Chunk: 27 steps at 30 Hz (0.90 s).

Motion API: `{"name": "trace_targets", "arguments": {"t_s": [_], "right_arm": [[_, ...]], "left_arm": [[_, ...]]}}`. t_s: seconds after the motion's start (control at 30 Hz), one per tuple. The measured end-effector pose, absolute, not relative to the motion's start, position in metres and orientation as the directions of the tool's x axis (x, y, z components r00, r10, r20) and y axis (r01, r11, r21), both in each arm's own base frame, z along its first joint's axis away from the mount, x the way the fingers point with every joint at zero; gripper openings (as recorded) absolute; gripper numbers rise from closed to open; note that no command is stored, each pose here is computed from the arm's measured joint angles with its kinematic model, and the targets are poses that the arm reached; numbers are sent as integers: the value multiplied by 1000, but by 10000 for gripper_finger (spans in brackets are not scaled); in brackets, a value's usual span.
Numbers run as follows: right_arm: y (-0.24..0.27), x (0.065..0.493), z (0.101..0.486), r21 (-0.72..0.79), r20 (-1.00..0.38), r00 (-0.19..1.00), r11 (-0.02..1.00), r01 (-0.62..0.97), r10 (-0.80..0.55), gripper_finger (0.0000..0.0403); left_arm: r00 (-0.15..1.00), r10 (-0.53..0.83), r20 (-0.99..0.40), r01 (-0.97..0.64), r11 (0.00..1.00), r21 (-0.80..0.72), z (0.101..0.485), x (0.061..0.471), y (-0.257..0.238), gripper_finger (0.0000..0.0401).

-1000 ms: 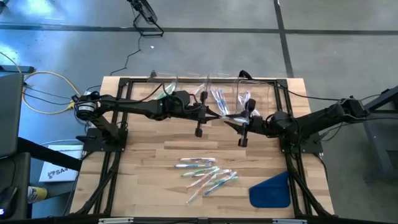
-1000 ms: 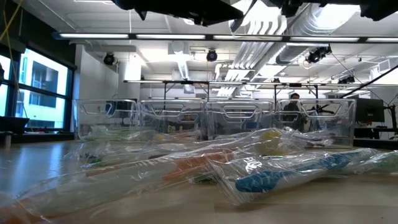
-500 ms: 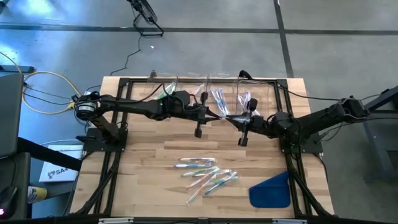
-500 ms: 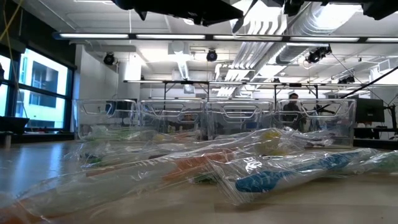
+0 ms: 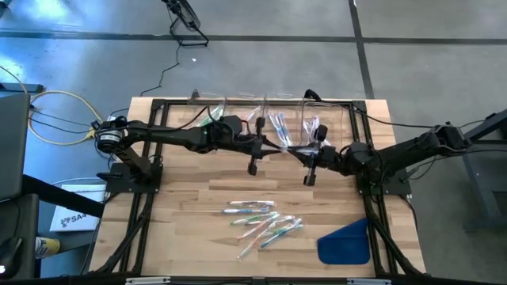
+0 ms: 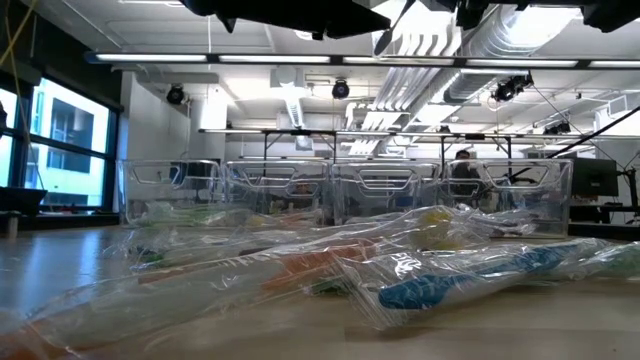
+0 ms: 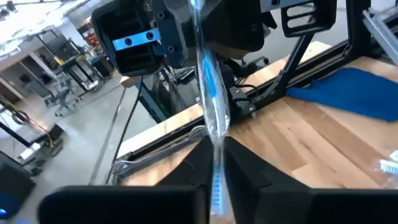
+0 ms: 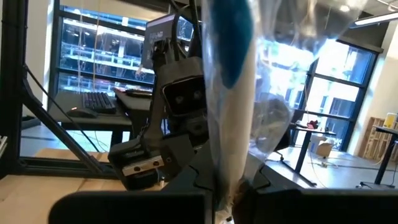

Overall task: Pick & Place Toothbrushes
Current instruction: Put the blue toothbrush into the middle right transparent bin

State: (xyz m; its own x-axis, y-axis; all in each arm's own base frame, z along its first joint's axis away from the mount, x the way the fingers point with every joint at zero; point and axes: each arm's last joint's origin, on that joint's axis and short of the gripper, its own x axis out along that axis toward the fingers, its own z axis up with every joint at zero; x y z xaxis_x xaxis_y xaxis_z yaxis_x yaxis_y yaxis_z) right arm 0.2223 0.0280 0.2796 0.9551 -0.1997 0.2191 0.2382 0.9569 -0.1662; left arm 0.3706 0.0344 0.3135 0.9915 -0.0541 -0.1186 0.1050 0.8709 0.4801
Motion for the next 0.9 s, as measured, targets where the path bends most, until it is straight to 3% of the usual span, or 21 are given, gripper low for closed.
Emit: {"name": "trace_targets", "arguments": {"t_s": [0.27, 0.6, 0.8, 0.9], "right_arm": [[27, 223, 274, -144, 166, 955, 952, 271, -247, 10], [8, 223, 271, -94, 129, 887, 885, 456, -443, 10], [-23, 239, 272, -69, -139, 855, 866, 495, -500, 10], [-36, 250, 287, -48, -191, 819, 839, 543, -541, 10]], "left_arm": [[993, -51, -111, 107, 801, 588, 322, 364, 34, 104], [993, 35, -114, 48, 760, 649, 358, 325, 32, 112], [996, 50, -80, 15, 749, 663, 378, 302, 30, 112], [995, 50, -91, 23, 751, 660, 385, 290, 29, 112]]}}
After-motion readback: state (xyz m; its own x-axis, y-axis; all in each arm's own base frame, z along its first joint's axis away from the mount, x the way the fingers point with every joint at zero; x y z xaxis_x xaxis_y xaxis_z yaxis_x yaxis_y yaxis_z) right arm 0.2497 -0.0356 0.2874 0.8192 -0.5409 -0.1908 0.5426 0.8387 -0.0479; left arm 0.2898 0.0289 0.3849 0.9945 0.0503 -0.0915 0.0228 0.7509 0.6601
